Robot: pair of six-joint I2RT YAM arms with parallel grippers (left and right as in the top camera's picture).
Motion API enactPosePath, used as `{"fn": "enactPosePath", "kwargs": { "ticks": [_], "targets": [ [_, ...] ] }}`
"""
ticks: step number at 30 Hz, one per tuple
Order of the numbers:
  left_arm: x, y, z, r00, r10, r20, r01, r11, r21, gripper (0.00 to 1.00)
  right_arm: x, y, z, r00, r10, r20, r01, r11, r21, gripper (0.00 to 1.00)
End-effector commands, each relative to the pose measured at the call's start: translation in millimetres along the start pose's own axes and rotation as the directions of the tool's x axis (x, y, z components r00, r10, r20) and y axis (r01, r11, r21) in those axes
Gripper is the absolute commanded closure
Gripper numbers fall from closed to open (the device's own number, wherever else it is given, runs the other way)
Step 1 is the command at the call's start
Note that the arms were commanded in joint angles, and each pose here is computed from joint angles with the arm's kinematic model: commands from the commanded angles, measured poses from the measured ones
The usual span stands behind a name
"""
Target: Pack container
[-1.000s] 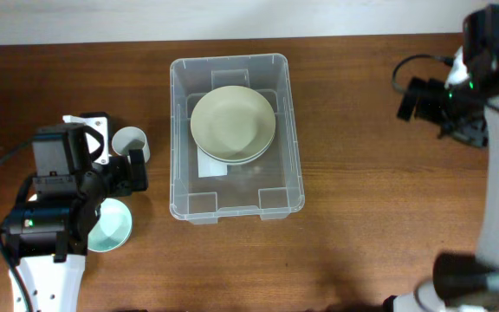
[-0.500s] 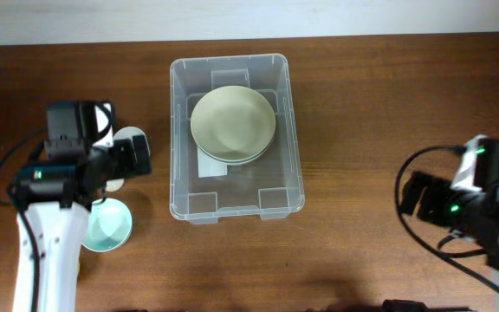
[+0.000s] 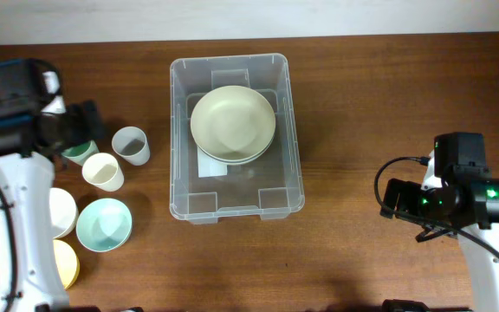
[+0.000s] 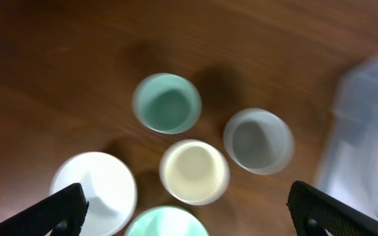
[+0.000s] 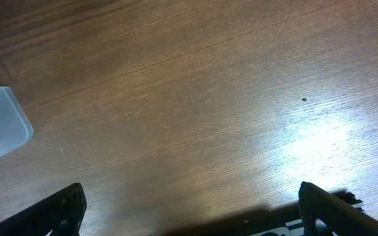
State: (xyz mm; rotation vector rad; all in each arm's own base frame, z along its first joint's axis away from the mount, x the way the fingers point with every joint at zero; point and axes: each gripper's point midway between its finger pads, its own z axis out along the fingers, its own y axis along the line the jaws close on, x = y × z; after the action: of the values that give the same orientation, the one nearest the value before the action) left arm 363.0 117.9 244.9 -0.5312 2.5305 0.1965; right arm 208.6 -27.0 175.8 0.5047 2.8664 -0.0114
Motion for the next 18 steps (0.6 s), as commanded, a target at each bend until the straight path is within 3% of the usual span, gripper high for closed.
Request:
{"fn": "enactPosePath", "kwargs": {
  "ticks": [1, 15, 18],
  "targets": [
    [0, 27, 32, 0.996, -0.064, -0.057, 0.06, 0.996, -0.062, 0.0, 0, -1, 1, 1.0, -0.006, 0.003, 0.006, 1.0, 0.013, 0.01],
    [33, 39, 159, 0.951, -0.117, -0.285, 0.104, 0.993, -0.058, 0.01, 0, -2, 1, 1.0, -0.006, 0.0, 0.006, 1.0, 0.015, 0.01],
    [38, 38, 177, 0.946, -0.116, -0.302, 0.103, 0.993, -0.059, 0.05, 0, -2, 1, 1.0, -0.006, 0.0, 0.006, 1.0, 0.016, 0.01]
  ]
}}
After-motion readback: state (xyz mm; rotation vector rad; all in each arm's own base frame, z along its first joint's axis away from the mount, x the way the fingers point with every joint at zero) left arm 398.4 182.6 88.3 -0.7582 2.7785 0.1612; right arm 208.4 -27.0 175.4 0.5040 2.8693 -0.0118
